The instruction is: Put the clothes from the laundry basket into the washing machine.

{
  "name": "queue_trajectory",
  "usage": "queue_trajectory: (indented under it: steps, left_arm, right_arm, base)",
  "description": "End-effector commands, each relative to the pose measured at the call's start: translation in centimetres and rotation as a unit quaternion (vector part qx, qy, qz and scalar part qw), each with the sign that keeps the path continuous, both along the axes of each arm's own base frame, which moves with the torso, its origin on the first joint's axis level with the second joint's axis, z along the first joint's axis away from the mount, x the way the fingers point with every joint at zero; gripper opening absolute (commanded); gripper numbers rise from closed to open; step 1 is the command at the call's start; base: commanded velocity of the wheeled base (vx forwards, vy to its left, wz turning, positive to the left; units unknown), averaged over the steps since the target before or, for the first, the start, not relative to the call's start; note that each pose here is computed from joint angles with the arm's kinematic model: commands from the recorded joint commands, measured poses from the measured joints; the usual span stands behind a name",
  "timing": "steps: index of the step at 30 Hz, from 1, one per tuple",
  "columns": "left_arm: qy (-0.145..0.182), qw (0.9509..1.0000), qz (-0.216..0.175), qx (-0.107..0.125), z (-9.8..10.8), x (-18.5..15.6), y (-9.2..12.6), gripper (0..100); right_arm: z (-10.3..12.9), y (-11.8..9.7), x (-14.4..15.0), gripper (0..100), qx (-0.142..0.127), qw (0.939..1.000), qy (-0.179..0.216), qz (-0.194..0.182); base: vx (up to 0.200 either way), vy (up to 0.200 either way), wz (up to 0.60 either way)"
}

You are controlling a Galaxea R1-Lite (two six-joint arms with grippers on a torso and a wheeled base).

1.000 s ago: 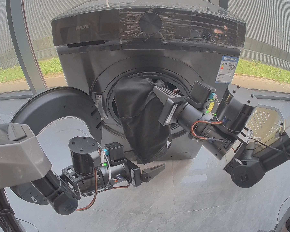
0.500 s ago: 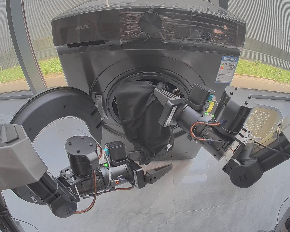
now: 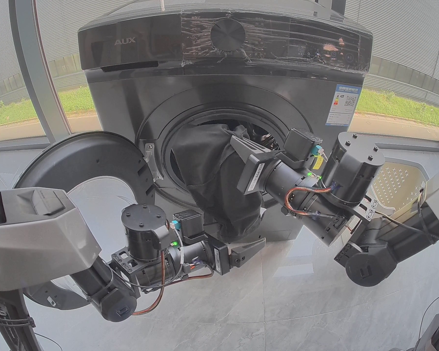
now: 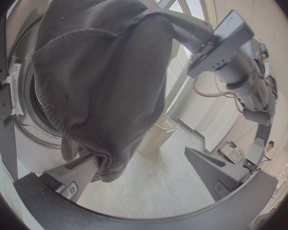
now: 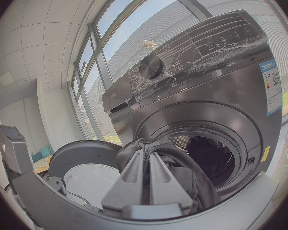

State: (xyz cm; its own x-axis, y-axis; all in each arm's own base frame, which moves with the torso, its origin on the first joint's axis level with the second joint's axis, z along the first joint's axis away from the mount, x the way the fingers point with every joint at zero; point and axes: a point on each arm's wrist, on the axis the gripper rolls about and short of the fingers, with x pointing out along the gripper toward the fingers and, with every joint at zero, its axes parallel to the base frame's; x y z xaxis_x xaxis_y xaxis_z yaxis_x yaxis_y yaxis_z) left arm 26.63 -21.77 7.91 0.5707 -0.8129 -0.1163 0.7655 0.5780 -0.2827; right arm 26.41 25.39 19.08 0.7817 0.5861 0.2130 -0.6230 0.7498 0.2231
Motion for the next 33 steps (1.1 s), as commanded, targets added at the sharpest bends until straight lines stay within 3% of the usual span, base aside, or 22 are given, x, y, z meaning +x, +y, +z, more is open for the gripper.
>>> queue_trajectory:
  steps: [1, 4, 14, 15, 25, 28, 33]
  left_arm:
    - [-0.003, 0.9997, 0.022, 0.002, -1.4, 1.6, -0.9, 100]
    - [-0.019, 0.9982, 0.057, -0.004, -1.6, 2.8, -1.1, 100]
    - [-0.036, 0.9976, 0.055, -0.020, -0.9, 2.3, -1.4, 100]
    - [-0.038, 0.9973, 0.060, -0.020, -0.9, 2.4, -1.4, 0]
    - [-0.049, 0.9957, 0.074, -0.027, -0.5, 2.7, -1.0, 0]
    - [-0.067, 0.9944, 0.068, -0.044, 1.0, 1.8, -0.9, 0]
    - [-0.069, 0.9951, 0.052, -0.048, 2.4, -0.6, -0.4, 0]
  right_arm:
    - [0.1, 0.0, -0.1, 0, 0.001, 1.0000, -0.001, 0.000]
    - [0.0, -0.1, -0.1, 0, 0.000, 1.0000, 0.001, 0.000]
    - [-0.1, -0.3, 0.1, 0, 0.004, 1.0000, -0.004, -0.004]
    - [-0.2, -0.2, 0.1, 0, 0.004, 1.0000, -0.004, -0.003]
    - [-0.7, -0.5, 0.2, 0, -0.003, 1.0000, 0.003, -0.007]
    - [-1.3, -0.7, 0.3, 0, -0.010, 0.9999, 0.010, -0.008]
    - [-3.5, -1.6, 1.0, 0, -0.038, 0.9986, 0.034, -0.013]
  base:
    - [0.000, 0.000, 0.00]
    - [0.000, 0.000, 0.00]
    - [0.000, 0.000, 0.00]
    - [0.000, 0.000, 0.00]
    - [0.000, 0.000, 0.00]
    - [0.000, 0.000, 0.00]
    - [0.000, 0.000, 0.00]
